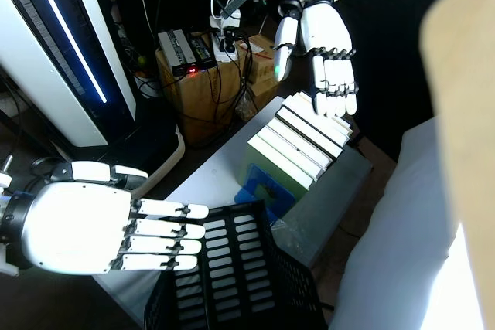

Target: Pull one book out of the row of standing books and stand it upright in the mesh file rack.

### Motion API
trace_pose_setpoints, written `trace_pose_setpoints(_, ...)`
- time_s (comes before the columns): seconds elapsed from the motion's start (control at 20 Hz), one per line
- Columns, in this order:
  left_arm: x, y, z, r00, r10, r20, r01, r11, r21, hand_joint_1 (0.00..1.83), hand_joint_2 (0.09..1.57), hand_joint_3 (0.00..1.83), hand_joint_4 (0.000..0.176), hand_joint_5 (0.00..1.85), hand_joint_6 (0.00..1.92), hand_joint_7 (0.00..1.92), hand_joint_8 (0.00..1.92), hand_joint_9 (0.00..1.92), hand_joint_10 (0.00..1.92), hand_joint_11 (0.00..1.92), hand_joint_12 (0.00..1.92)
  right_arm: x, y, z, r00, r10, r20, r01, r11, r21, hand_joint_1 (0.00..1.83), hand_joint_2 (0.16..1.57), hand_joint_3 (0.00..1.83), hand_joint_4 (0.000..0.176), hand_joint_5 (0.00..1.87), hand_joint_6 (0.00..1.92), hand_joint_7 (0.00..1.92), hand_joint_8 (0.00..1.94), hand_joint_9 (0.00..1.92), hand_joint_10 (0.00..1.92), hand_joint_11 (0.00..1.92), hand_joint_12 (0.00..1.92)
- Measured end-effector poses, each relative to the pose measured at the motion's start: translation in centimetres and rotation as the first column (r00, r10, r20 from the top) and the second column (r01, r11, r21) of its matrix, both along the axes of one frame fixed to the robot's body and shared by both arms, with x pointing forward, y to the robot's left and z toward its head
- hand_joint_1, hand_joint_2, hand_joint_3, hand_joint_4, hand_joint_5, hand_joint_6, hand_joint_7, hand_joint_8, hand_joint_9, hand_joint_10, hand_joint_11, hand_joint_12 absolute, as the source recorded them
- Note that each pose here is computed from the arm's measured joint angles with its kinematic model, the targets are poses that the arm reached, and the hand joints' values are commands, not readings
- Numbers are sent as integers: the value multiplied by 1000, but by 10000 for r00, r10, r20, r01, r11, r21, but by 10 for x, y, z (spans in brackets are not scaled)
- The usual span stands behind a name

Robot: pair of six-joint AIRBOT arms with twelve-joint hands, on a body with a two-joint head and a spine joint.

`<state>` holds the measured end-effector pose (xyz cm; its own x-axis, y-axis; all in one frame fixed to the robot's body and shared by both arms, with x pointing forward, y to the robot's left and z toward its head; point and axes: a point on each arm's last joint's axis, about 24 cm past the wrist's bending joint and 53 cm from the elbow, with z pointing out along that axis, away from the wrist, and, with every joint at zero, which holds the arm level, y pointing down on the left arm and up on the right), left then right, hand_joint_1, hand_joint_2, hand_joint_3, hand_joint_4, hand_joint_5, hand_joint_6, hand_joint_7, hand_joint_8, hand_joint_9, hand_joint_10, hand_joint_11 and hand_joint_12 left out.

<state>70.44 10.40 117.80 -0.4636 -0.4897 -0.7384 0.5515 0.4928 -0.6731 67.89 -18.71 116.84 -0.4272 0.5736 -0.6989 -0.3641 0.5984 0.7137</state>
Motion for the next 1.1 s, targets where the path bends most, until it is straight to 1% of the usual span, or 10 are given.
trace_pose_setpoints(0.25,2,3,-2,9999,105,-14,-105,9999,123,335,1224,0,81,0,0,0,0,0,0,0,0,0,-3,0,9999,-125,25,125,9999,-10,312,1188,0,17,0,0,0,0,0,0,0,0)
trace_pose_setpoints(0.3,2,3,-2,9999,111,4,-111,9998,154,340,1205,0,95,0,0,0,0,0,0,0,0,0,-3,0,9999,-130,14,130,9999,16,332,1181,0,25,0,0,0,0,0,0,0,0)
trace_pose_setpoints(0.4,2,3,-3,9999,117,87,-119,9996,259,296,1179,0,117,0,0,0,0,0,0,0,0,-1,-4,-2,9999,-143,-7,143,9999,14,342,1187,0,15,0,0,0,0,0,0,0,0)
trace_pose_setpoints(0.55,3,9,-4,9995,288,161,-297,9981,534,191,1162,0,95,0,0,0,0,0,0,0,0,-1,-5,-2,9998,-189,-18,189,9998,76,360,1195,0,15,0,0,0,0,0,0,0,0)
trace_pose_setpoints(0.65,4,14,-11,9990,453,-7,-452,9970,627,179,1161,0,93,0,0,0,0,0,0,0,0,-1,-5,-4,9997,-210,-84,210,9998,74,362,1194,0,21,0,0,0,0,0,0,0,0)
trace_pose_setpoints(0.7,5,18,-17,9984,548,-113,-536,9949,859,208,1155,0,74,0,0,0,0,0,0,0,0,-2,-6,-4,9997,-209,-87,209,9998,37,362,1193,0,19,0,0,0,0,0,0,0,0)
trace_pose_setpoints(0.8,5,18,-23,9983,572,-142,-552,9921,1129,214,1126,0,80,9,4,0,0,0,0,0,0,-1,-7,-3,9997,-235,-80,235,9997,77,338,1189,0,17,0,0,0,0,0,0,0,0)
trace_pose_setpoints(0.85,5,18,-23,9985,547,-80,-532,9902,1292,200,1108,0,98,18,6,0,0,0,0,0,0,-1,-6,-3,9997,-219,-54,219,9997,88,346,1196,2,20,0,0,0,0,0,0,0,0)
trace_pose_setpoints(1.0,9,19,-23,9979,644,-84,-625,9879,1420,189,1100,0,89,31,10,0,0,0,0,0,0,-1,-6,-2,9997,-225,-43,225,9997,88,353,1197,1,12,0,0,0,0,0,0,0,0)
trace_pose_setpoints(1.1,9,18,-24,9982,606,-42,-592,9856,1581,197,1106,0,94,50,17,0,0,0,0,0,0,-1,-6,-2,9998,-216,-28,216,9997,98,342,1201,3,21,0,0,0,0,0,0,0,0)
